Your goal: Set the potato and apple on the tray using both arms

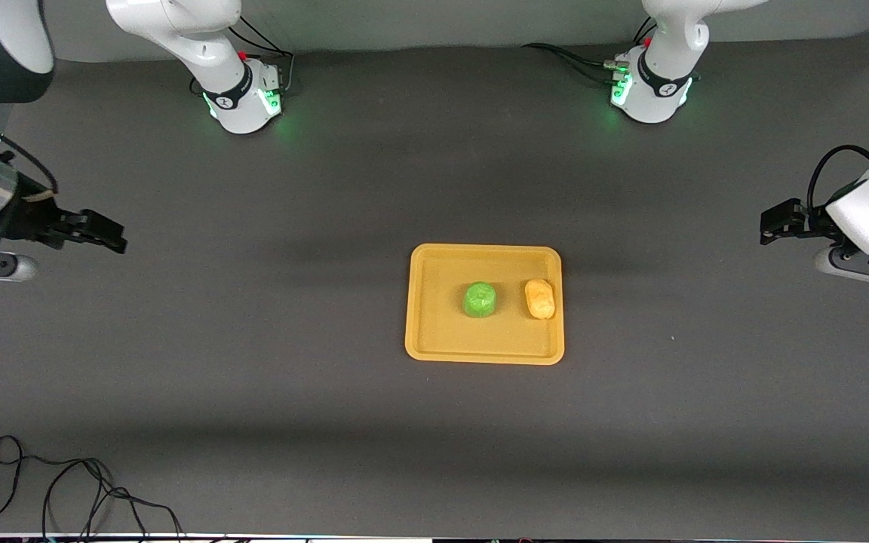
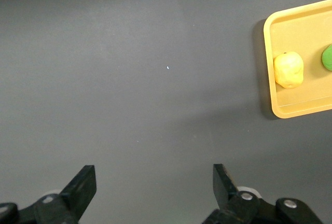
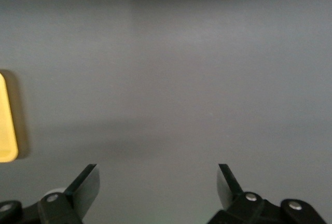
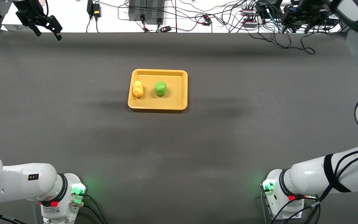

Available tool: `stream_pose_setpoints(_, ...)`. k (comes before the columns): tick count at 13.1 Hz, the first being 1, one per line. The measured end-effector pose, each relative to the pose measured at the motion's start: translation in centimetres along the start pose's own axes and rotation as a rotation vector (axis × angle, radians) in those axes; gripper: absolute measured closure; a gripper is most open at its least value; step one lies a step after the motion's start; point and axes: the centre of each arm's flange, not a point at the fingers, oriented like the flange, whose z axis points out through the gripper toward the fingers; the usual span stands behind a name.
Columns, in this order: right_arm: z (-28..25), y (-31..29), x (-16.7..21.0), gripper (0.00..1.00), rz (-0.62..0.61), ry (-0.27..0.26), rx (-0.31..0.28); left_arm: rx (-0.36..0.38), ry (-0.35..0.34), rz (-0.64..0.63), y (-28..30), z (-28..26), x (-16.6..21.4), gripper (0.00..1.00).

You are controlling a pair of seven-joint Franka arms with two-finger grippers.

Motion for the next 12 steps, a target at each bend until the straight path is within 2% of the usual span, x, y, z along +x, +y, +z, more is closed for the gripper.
stream_pose_setpoints(5,0.6,3.1,-0.1,0.0,-0.002,-0.009,0.002,-0.001,-0.007,0.0,0.0,0.0,-0.1,0.0)
stream_pose_setpoints(9,0.6,3.0,-0.1,0.0,-0.014,-0.004,0.002,-0.001,-0.004,0.0,0.0,-0.3,-0.1,0.0)
stream_pose_setpoints(12,0.6,2.9,-0.1,0.0,-0.017,-0.004,0.002,0.011,0.041,0.0,0.0,-0.3,0.1,0.0)
